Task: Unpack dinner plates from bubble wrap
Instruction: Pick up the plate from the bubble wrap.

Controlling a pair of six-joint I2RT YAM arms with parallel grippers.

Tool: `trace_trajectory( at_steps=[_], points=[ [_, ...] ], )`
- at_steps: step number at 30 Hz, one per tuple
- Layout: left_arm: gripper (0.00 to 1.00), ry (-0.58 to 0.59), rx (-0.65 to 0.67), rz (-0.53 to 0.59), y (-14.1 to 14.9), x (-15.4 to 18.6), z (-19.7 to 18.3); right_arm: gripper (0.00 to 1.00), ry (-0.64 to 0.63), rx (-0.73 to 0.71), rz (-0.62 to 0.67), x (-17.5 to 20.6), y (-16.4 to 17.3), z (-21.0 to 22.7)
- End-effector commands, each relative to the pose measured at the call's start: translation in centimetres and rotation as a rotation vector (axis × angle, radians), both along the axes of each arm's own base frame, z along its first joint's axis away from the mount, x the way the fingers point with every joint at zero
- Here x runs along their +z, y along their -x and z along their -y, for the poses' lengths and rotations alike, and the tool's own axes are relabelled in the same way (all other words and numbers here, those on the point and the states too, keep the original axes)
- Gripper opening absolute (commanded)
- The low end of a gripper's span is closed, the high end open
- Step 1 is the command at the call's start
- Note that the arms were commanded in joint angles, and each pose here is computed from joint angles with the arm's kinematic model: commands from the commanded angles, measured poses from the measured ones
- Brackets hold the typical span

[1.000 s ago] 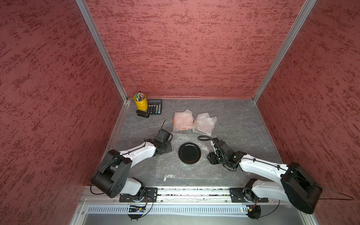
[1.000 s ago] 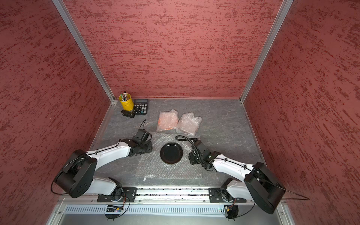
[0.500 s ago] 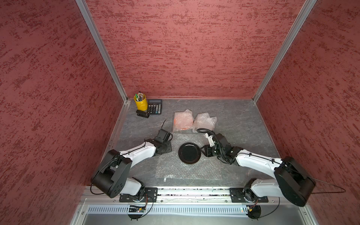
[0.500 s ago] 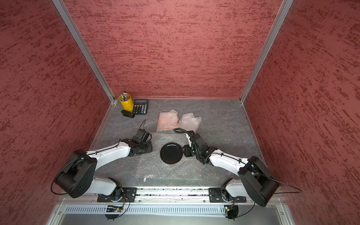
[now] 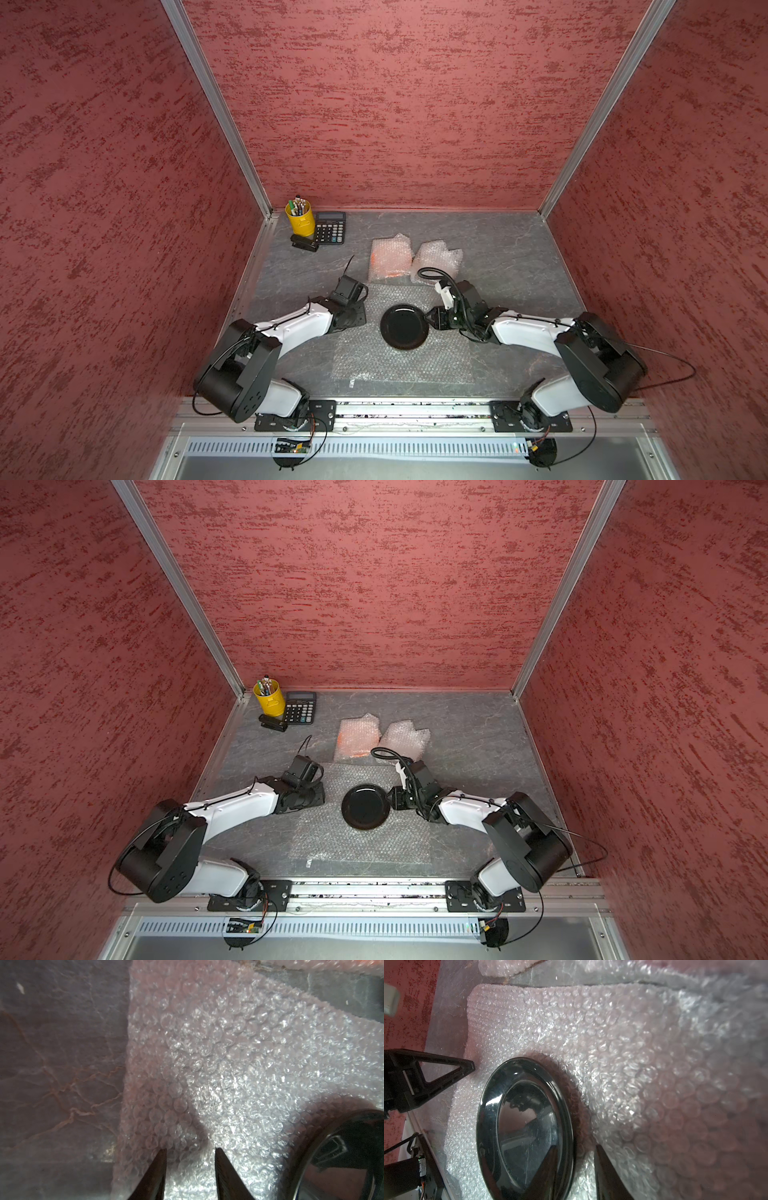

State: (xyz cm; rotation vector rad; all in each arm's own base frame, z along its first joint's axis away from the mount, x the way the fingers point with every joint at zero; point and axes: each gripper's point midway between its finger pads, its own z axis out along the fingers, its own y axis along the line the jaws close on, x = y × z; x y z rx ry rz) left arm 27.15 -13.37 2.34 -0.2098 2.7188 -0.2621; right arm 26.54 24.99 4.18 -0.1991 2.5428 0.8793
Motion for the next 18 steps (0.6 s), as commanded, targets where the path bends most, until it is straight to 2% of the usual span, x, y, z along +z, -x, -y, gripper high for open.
trace_trajectory(
  at_steps=[1, 14, 18],
  points=[
    [0.4, 0.002, -0.001, 0.011, 0.2, 0.3, 0.0, 0.31, -0.06, 0.007, 0.021, 1.3, -0.9, -1.1],
    [0.4, 0.002, 0.002, 0.01, 0.2, 0.1, -0.1, 0.25, -0.074, 0.027, -0.014, 0.1, -0.4, -1.5],
    [0.4, 0.002, 0.003, 0.01, 0.2, 0.1, -0.1, 0.16, -0.077, 0.022, -0.007, 0.3, -0.5, -1.5]
  ],
)
